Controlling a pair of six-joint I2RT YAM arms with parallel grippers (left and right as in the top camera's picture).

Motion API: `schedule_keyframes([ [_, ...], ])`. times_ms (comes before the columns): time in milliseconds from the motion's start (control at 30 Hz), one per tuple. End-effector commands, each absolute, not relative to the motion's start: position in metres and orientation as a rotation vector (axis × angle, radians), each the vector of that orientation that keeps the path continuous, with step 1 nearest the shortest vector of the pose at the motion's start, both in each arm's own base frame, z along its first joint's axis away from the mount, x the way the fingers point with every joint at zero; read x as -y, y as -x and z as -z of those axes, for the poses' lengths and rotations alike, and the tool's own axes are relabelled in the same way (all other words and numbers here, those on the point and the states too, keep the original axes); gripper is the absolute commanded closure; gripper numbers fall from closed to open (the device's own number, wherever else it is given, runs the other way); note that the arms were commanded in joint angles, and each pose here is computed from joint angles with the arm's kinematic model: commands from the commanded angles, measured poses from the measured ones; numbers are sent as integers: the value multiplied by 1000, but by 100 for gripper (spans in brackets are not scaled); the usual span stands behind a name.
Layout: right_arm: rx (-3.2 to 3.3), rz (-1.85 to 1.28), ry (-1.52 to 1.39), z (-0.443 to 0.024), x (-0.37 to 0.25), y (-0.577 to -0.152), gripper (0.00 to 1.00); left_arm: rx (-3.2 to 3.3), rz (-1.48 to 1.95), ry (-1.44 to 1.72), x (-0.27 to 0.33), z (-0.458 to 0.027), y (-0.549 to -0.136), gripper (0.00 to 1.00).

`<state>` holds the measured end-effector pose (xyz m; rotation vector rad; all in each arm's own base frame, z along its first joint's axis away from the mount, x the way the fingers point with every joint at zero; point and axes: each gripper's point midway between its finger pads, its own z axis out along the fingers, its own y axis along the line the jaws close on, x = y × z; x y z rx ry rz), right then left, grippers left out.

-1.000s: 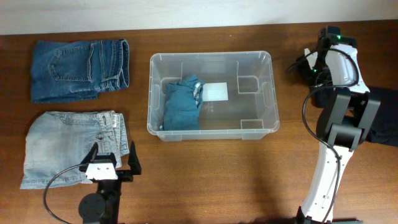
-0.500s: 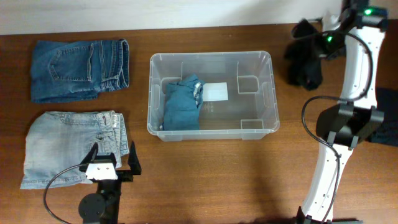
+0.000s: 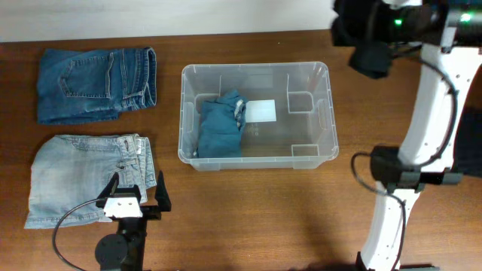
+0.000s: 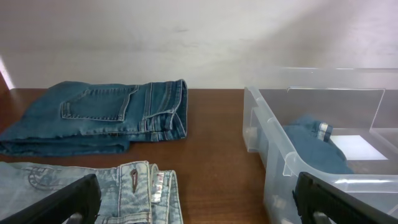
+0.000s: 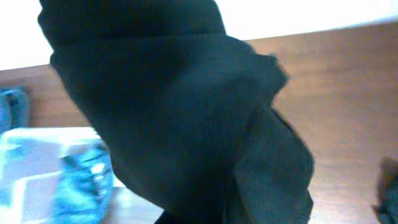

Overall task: Pack container
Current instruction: 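Carry the black garment over the container with the right gripper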

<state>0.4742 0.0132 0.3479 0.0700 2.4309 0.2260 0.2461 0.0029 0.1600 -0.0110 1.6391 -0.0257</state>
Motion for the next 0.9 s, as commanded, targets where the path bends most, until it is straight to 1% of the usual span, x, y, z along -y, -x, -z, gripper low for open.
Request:
schedule_keyframes([
  [0,-2320,-238,6,-400,-64,-439,96,-1640,20,-2,-3,-159,-246,1],
  [167,-2281,-223,125,-415,-125,-414,96,-1640,20,-2,-3,-159,-246,1],
  [300,-2265,-277,196,-421,-172,-392,96,-1640,20,-2,-3,-159,-246,1],
  [467,-2268,-232,110,-417,-200,-381,96,-1640,20,-2,-3,-159,-246,1],
  [600,-2268,-182,-54,-409,-208,-379,96,-1640,20,-2,-3,-159,-246,0],
  [767,-2327,-230,-193,-387,-220,-387,96,-1640,20,-2,-3,-159,-246,1],
  [867,-2404,-339,-163,-366,-249,-392,96,-1640,20,-2,-3,-159,-246,1],
])
